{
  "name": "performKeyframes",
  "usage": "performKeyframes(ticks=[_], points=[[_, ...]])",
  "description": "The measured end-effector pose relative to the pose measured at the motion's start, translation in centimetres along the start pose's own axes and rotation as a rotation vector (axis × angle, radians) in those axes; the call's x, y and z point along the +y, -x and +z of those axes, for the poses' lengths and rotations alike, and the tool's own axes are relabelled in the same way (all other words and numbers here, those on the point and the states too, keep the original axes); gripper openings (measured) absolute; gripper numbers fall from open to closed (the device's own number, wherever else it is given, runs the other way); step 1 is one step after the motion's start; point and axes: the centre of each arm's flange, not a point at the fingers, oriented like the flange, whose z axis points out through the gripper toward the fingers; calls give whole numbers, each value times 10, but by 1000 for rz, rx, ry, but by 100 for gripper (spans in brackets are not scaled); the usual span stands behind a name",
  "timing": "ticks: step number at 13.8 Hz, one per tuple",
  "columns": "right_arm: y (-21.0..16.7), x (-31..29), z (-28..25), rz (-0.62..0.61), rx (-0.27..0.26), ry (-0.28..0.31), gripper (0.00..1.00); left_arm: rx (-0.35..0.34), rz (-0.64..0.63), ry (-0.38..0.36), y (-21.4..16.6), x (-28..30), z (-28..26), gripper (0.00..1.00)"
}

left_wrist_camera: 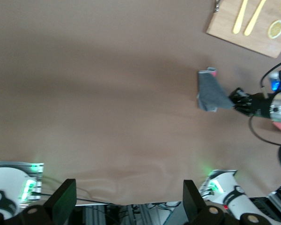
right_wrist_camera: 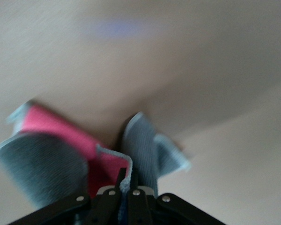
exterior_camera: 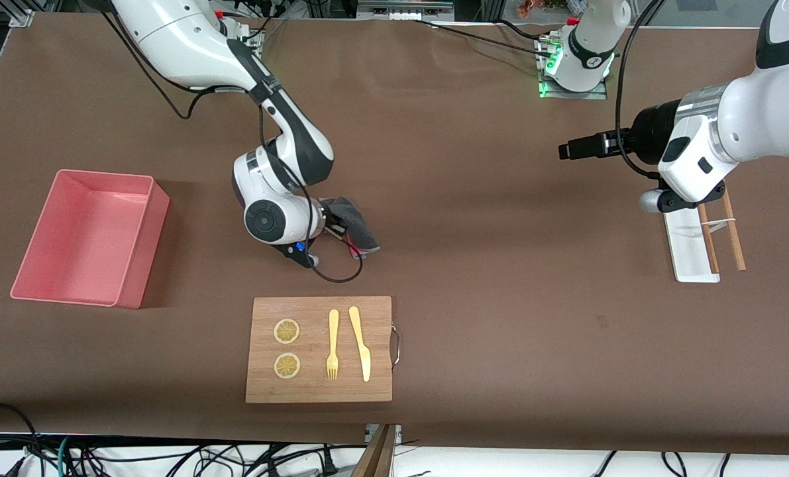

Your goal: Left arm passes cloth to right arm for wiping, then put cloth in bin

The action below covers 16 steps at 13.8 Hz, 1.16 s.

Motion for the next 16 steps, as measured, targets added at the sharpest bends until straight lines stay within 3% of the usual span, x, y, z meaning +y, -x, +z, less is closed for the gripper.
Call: performKeyframes(ticks=[5, 9, 14, 16], points=[[-88, 78, -5, -84, 28, 61, 2, -5, 78, -106, -14, -52, -11, 100], [-134, 141, -32, -185, 42, 159, 2, -8, 146, -197, -21, -78, -14, 100], [-171, 198, -68, -328, 94, 271, 2, 13, 98, -303, -37, -111, -14, 100], [-168, 192, -72, -335, 109, 278, 2, 32, 94, -331, -47, -115, -8, 100]])
